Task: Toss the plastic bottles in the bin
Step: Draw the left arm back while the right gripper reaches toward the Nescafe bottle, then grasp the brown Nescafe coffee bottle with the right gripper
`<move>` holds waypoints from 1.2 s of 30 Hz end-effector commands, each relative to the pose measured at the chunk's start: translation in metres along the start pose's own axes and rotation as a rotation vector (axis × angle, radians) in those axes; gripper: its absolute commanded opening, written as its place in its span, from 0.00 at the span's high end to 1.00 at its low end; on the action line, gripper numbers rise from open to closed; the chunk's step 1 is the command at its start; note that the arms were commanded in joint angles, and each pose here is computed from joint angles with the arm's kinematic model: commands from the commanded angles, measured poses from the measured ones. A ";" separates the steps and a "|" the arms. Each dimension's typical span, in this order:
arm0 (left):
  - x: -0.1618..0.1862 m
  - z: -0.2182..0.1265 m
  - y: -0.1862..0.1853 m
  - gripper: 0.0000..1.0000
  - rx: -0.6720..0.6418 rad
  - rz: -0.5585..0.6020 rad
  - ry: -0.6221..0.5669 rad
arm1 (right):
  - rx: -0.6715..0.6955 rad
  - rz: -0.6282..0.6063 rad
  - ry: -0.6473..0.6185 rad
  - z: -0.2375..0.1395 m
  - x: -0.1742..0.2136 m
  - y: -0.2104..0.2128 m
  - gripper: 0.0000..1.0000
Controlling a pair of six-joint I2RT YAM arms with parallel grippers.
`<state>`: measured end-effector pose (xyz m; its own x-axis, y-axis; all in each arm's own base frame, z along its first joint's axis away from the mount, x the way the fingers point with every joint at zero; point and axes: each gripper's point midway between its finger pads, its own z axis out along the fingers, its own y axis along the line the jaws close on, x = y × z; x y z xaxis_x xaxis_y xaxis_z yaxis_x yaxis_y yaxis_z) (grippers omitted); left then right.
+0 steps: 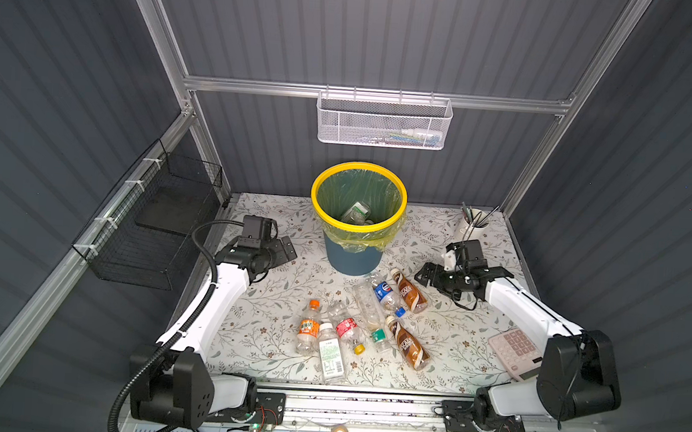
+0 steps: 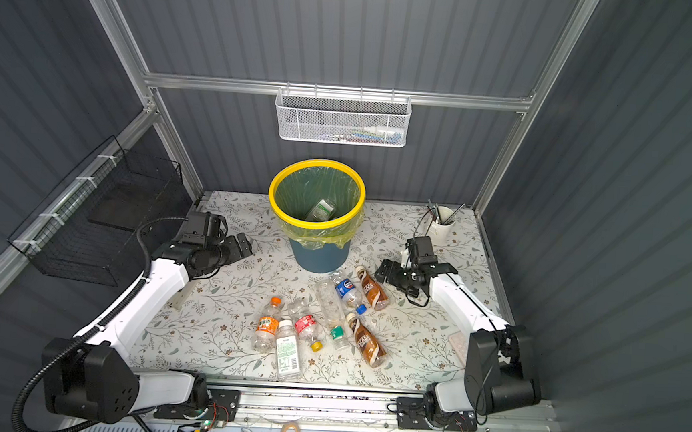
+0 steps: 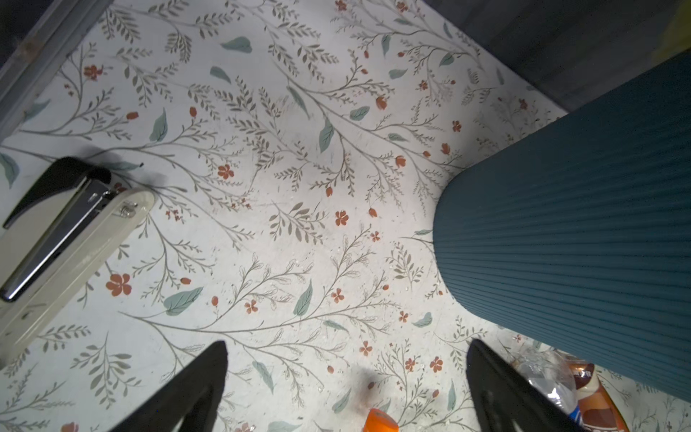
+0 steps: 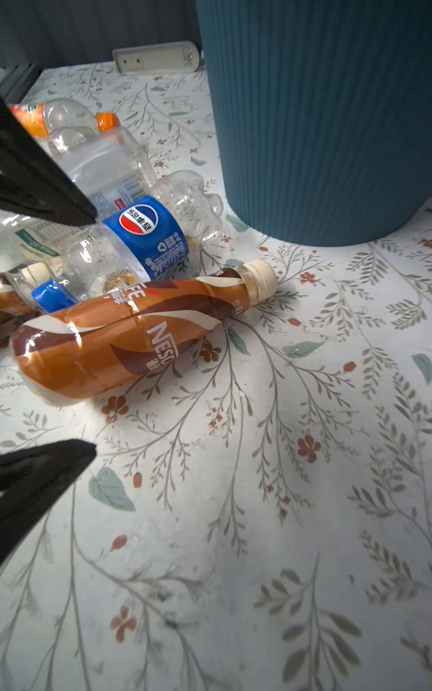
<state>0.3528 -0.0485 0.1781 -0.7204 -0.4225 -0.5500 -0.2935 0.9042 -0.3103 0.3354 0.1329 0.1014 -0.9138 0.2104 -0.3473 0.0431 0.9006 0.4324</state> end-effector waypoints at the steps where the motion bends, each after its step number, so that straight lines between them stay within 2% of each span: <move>1: -0.002 -0.001 0.003 0.00 0.006 -0.046 -0.029 | 0.058 -0.106 0.049 0.008 0.003 0.003 0.12; 15: 0.000 -0.010 0.021 0.01 -0.072 -0.030 -0.062 | 0.246 -0.274 0.245 0.051 0.025 -0.005 0.20; 23: 0.001 -0.014 0.028 0.01 -0.098 -0.042 -0.078 | 0.309 -0.289 0.294 0.062 0.031 -0.018 0.27; 26: 0.002 -0.014 0.030 0.01 -0.109 -0.045 -0.076 | 0.318 -0.295 0.290 0.061 0.032 -0.022 0.34; 30: 0.003 -0.014 0.033 0.00 -0.119 -0.055 -0.080 | 0.280 -0.258 0.268 0.058 0.033 -0.024 0.41; 36: 0.010 -0.007 0.039 0.00 -0.140 -0.064 -0.065 | 0.128 -0.091 0.163 0.035 0.018 -0.027 0.49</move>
<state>0.3374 -0.0234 0.1713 -0.6613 -0.4613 -0.5915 -0.3942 0.8846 -0.2491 0.3248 0.1288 0.0361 -0.9806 -0.0242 -0.1944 -0.0602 0.9816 0.1815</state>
